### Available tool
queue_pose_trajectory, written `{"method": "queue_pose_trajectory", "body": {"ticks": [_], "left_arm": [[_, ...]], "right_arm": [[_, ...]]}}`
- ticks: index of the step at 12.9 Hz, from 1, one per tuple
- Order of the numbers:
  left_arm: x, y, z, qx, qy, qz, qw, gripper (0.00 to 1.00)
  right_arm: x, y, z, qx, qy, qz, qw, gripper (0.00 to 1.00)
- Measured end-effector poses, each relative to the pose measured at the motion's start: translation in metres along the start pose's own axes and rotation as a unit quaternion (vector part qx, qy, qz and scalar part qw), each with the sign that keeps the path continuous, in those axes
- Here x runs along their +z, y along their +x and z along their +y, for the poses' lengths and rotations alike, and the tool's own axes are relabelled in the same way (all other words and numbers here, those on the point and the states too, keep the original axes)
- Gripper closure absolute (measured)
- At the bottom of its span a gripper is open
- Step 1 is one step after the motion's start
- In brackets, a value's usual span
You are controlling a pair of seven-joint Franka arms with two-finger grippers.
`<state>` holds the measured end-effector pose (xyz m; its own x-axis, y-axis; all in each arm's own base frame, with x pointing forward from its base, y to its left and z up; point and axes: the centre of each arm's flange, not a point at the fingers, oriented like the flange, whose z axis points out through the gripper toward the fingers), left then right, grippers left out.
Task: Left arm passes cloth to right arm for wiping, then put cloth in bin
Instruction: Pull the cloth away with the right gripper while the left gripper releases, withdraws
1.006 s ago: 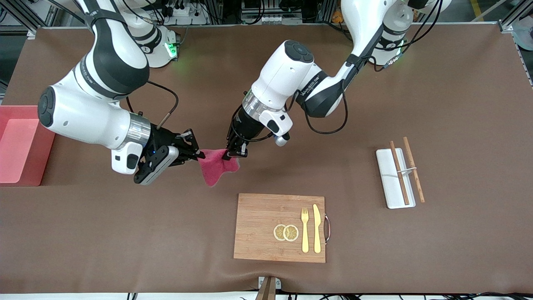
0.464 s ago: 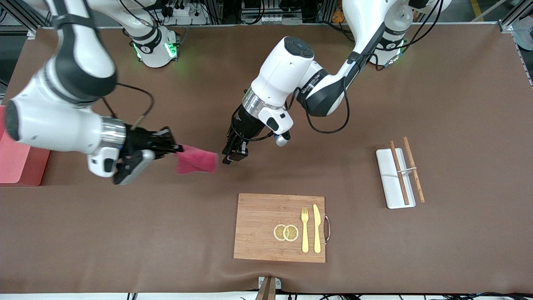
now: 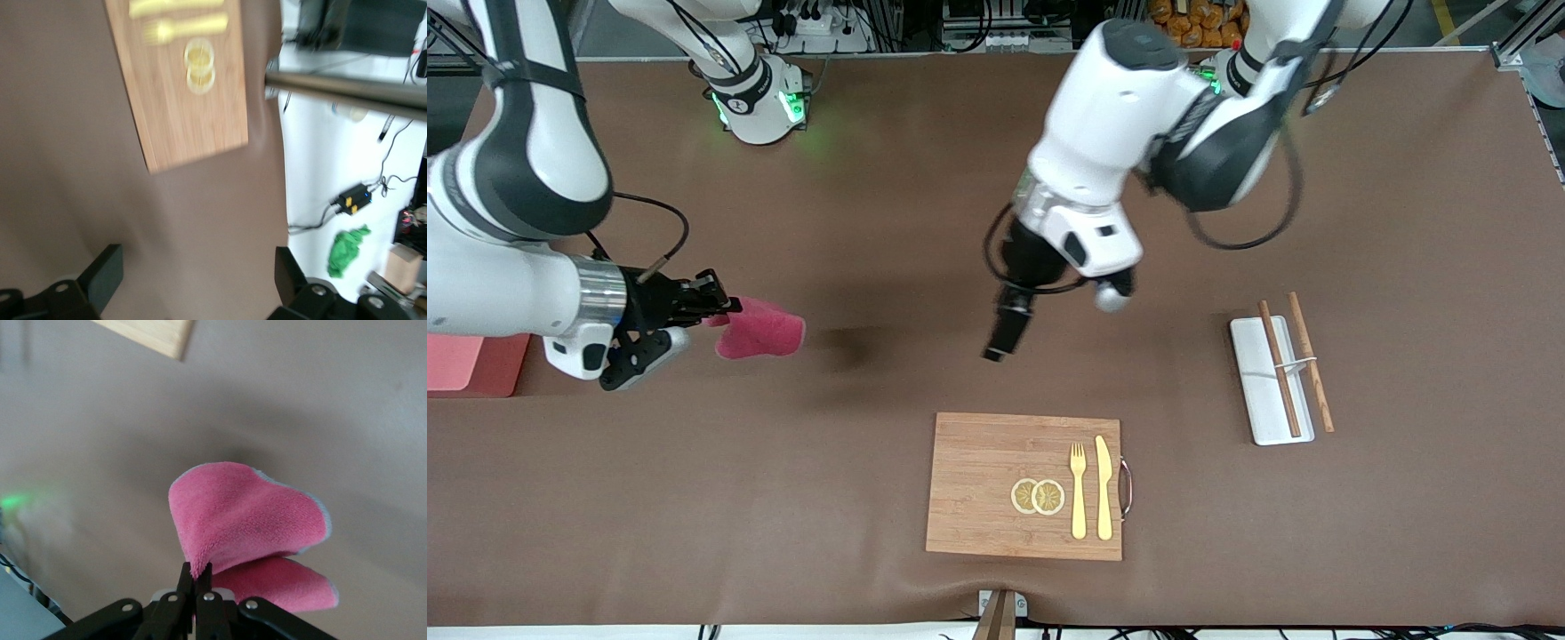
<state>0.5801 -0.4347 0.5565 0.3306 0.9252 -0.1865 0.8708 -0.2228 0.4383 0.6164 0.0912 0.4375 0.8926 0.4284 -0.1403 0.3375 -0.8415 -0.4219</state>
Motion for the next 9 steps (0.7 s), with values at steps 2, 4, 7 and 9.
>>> {"method": "queue_pose_trajectory", "body": {"ticks": [2, 4, 7, 9], "left_arm": [[-0.024, 0.05, 0.007, 0.075, 0.04, 0.023, 0.996, 0.0], [-0.048, 0.111, 0.01, 0.152, 0.09, 0.031, 0.984, 0.0], [-0.088, 0.204, -0.001, 0.286, 0.175, 0.017, 0.942, 0.0], [-0.106, 0.263, -0.012, 0.37, 0.199, 0.001, 0.907, 0.0]], "right_arm": [[0.043, 0.004, 0.024, 0.018, -0.015, 0.012, 1.0, 0.97], [0.081, 0.006, 0.052, 0.048, -0.025, 0.022, 0.998, 0.97], [0.114, -0.011, 0.133, 0.116, -0.017, 0.011, 0.993, 0.97], [0.12, -0.042, 0.208, 0.153, -0.036, 0.001, 0.988, 0.97]]}}
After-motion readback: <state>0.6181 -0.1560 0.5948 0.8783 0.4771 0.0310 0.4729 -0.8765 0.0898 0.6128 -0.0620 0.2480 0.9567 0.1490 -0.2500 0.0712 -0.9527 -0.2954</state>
